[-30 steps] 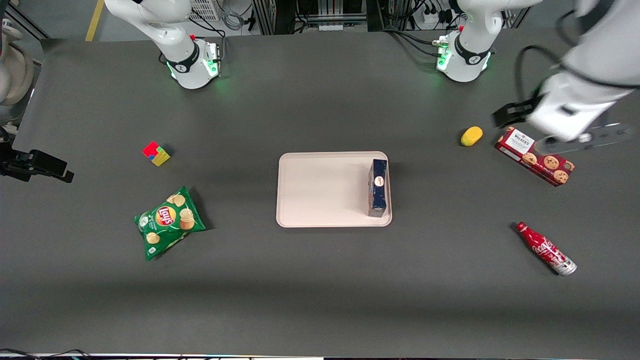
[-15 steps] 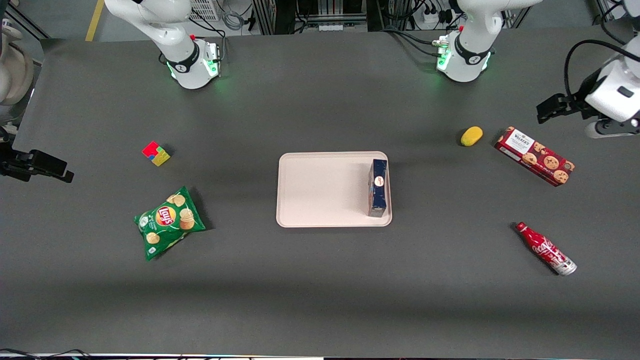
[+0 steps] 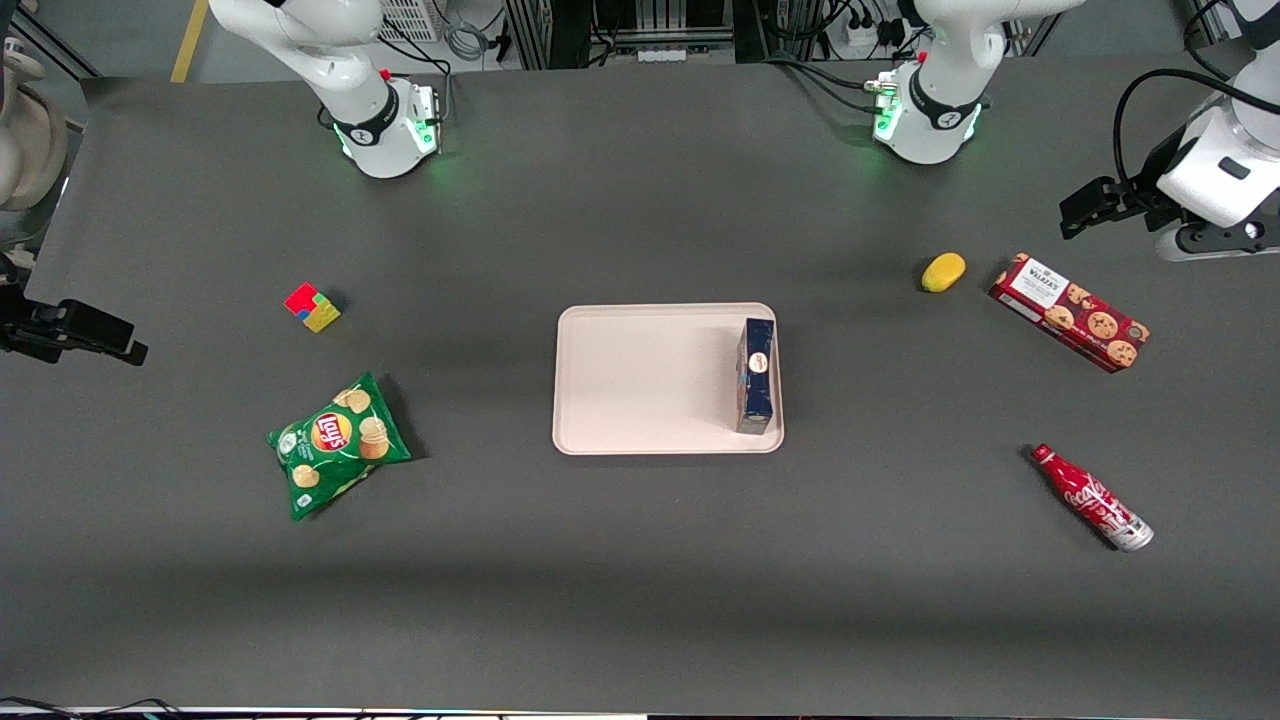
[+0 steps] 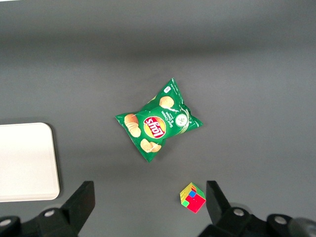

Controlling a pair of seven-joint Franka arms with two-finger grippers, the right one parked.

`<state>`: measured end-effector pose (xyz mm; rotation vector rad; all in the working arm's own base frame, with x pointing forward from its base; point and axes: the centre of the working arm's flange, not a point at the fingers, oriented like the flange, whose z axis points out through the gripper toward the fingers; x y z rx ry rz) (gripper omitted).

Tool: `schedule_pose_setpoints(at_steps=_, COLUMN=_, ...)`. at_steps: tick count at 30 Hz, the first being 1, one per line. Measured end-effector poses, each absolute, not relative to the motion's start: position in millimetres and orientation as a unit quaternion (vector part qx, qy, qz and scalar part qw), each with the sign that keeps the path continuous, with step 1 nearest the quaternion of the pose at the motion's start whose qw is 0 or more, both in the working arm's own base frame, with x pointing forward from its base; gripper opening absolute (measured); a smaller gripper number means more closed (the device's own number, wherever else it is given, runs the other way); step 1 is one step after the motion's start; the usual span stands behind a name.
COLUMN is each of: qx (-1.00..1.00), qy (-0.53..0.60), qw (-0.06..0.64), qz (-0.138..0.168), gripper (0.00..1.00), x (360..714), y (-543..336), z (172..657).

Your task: Place cookie box on tray

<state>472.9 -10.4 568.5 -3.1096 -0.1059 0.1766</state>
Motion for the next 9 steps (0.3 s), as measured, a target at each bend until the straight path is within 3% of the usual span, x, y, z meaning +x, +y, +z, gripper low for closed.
schedule_pose_setpoints(at_steps=9, qx=-0.998, qy=-0.034, qw=0.012, qz=0.056, gripper=1.00, x=472.6, y=-10.8, z=569.6)
